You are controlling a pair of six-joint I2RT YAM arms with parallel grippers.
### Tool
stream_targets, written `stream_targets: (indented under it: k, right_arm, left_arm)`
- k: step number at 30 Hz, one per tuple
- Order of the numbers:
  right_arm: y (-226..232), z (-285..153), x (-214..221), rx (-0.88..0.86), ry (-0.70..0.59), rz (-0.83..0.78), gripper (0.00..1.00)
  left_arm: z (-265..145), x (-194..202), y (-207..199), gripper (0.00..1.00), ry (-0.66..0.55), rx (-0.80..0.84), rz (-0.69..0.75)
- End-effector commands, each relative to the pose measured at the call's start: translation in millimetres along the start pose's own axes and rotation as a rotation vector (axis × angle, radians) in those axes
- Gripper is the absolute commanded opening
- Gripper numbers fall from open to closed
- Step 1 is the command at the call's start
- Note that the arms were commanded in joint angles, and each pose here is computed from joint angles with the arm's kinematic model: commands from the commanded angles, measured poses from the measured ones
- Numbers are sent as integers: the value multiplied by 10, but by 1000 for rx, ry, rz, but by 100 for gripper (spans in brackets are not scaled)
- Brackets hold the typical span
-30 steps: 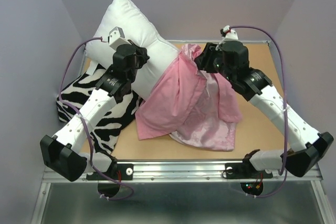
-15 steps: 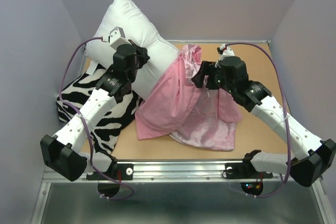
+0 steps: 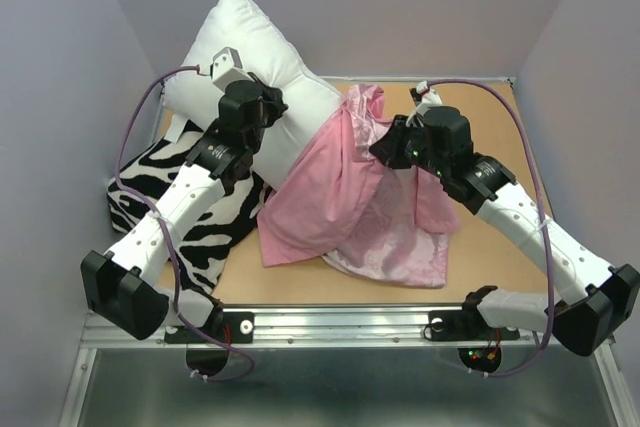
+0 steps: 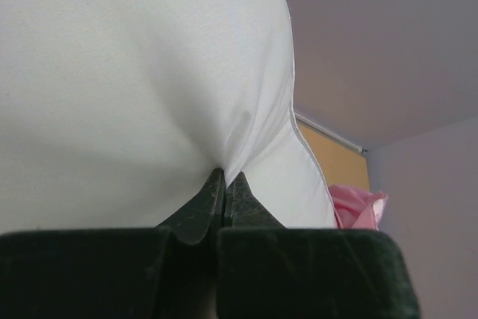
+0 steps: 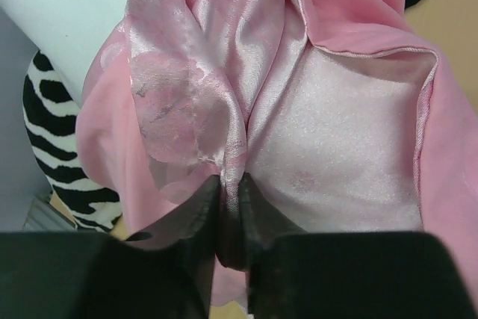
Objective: Remove the pillowcase from the pillow
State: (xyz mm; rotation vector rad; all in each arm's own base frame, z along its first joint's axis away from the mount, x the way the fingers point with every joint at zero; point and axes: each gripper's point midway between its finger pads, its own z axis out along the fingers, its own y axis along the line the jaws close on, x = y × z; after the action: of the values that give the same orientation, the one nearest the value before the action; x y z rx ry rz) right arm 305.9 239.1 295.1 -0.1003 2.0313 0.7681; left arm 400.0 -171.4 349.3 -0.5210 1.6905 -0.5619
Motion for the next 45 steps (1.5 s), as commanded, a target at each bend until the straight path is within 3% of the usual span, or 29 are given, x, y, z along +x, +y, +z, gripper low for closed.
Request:
stream_targets:
  k: [1, 2, 4, 11, 17, 28, 45]
  right_arm:
    - [-53, -96, -56, 17, -56, 18, 13]
    - [-164, -199, -81, 81, -77, 22, 5]
    - [-285, -321, -82, 146, -91, 31, 1]
    - [-792, -745, 278, 347, -94, 73, 0]
    - [-959, -1048, 371, 415, -125, 97, 1]
    - [-822, -1668, -91, 426, -267, 119, 1]
    - [-201, -3285, -987, 217, -570, 186, 1]
  left_arm:
    - [-100, -879, -418, 0, -250, 94, -80]
    - [-109, -966, -433, 0, -274, 88, -85]
    - [-103, -1069, -435, 0, -298, 82, -83]
    - [-116, -1830, -344, 0, -444, 67, -77]
    - [-41, -2192, -289, 0, -500, 48, -38]
    - [172, -2461, -105, 0, -531, 9, -23]
    - [652, -2570, 70, 0, -490, 3, -32]
